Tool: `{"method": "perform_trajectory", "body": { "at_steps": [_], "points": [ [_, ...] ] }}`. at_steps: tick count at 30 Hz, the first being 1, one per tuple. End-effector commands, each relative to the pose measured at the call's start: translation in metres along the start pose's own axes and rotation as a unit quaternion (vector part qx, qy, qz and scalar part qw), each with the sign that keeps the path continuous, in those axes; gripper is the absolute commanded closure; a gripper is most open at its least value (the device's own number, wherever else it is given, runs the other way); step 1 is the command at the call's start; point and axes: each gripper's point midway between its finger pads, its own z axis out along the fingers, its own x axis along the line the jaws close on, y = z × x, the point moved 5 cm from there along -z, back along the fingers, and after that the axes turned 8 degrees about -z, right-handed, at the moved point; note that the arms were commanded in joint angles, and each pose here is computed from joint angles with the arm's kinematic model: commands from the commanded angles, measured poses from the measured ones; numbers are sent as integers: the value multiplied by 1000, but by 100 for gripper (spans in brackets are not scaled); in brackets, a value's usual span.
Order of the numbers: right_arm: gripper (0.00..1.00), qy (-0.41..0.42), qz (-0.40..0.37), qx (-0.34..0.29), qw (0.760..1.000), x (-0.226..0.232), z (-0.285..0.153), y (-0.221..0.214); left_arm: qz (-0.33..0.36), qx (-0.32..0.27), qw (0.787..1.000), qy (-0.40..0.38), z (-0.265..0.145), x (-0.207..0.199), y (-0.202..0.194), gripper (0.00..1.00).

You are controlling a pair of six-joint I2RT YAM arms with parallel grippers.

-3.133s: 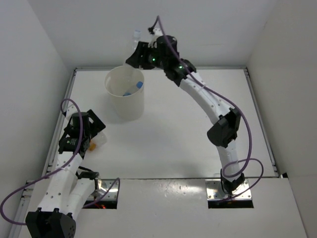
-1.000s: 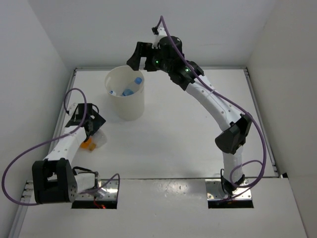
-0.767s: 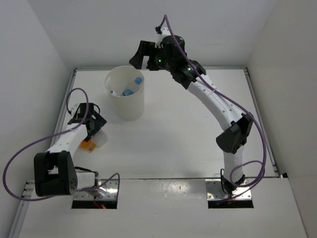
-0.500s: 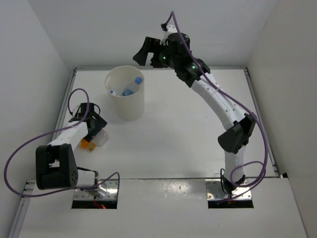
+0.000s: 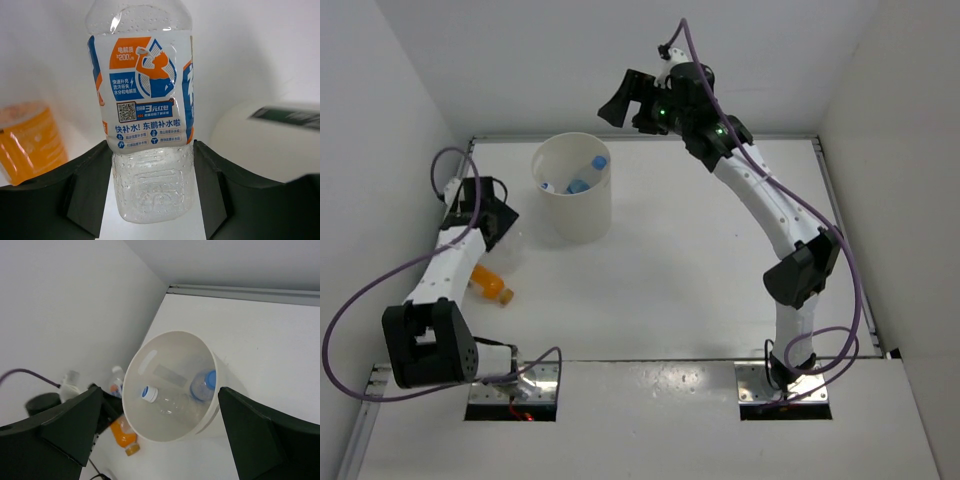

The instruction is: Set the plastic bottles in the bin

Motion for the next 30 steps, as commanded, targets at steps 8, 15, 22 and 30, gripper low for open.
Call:
{"method": "perform_trajectory", "body": {
  "at_steps": [8,15,22,30],
  "points": [
    [0,25,23,-18,999,4,-12,16,-69,-219,966,-118,-124,-70,131,63],
    [0,21,29,-20,999,-1,-9,17,-7,-268,933,-240,-183,-132,138,67],
    [0,17,31,-11,999,-5,-7,10,76,-257,917,-295,-196,-192,73,67],
    [0,10,32,-19,999,-8,-24,18,160,-259,909,-285,-191,-222,17,58]
  ]
}}
